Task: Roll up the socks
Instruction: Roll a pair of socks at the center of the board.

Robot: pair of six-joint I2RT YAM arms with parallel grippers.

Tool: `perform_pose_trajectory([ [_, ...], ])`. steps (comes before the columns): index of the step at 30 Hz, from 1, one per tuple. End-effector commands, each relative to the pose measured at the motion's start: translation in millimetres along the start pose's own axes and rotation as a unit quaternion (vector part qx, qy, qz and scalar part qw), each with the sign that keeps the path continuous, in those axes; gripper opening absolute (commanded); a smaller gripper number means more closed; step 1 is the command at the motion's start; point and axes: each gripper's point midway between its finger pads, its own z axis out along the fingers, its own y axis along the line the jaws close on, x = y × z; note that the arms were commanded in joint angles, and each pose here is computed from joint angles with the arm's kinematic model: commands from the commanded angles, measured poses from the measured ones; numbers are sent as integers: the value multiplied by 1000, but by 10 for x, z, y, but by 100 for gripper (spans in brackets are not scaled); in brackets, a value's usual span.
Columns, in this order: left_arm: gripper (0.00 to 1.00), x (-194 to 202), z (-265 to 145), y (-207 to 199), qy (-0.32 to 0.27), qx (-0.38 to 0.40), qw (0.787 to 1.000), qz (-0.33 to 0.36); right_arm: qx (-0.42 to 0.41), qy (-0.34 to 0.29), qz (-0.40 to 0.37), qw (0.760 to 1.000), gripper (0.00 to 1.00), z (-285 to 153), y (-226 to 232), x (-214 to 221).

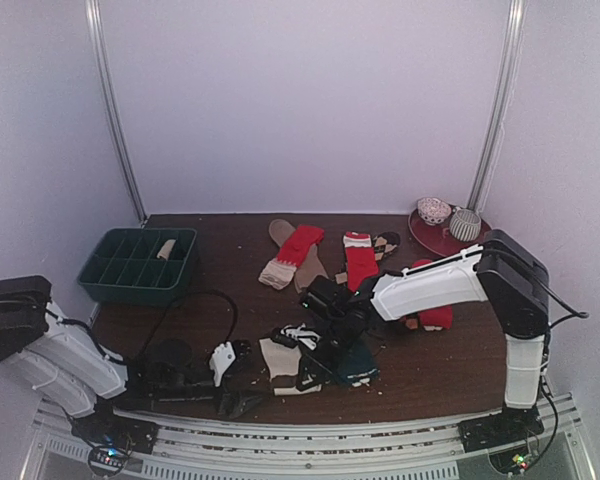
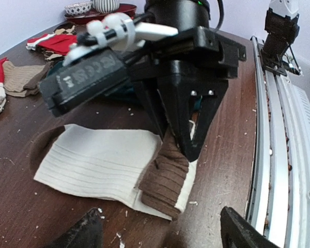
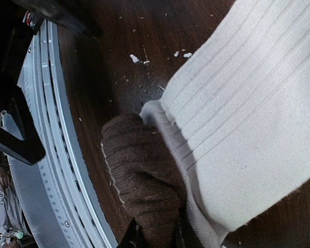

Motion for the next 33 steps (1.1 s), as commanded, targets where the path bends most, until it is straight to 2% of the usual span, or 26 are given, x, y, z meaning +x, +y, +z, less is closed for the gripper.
perform_pose_trajectory([
  [1, 76, -326, 230, -163, -55, 37, 997, 35, 52, 104, 48, 992, 14, 273, -416, 590],
  [7, 75, -257, 434, -228, -50, 50, 997, 36, 47, 108, 46, 992, 14, 271, -442, 617],
  [9, 71, -234, 475, -248, -44, 56, 997, 37, 43, 107, 46, 992, 13, 275, -435, 622],
  [15, 48, -73, 516, -314, -17, 73, 997, 26, 38, 103, 48, 993, 14, 269, -446, 608],
  [18, 40, 12, 480, -312, -8, 70, 997, 14, 39, 100, 50, 993, 14, 263, -455, 602],
  [20, 39, 88, 490, -293, 2, 66, 998, 8, 37, 98, 51, 993, 14, 260, -446, 596],
  [24, 46, 222, 523, -277, 19, 62, 998, -7, 36, 96, 55, 993, 13, 265, -451, 599],
  [29, 50, 322, 485, -232, 33, 45, 998, -16, 35, 97, 58, 993, 14, 285, -466, 618],
  [33, 36, 366, 494, -213, 44, 39, 998, -16, 36, 97, 59, 993, 14, 293, -482, 622],
])
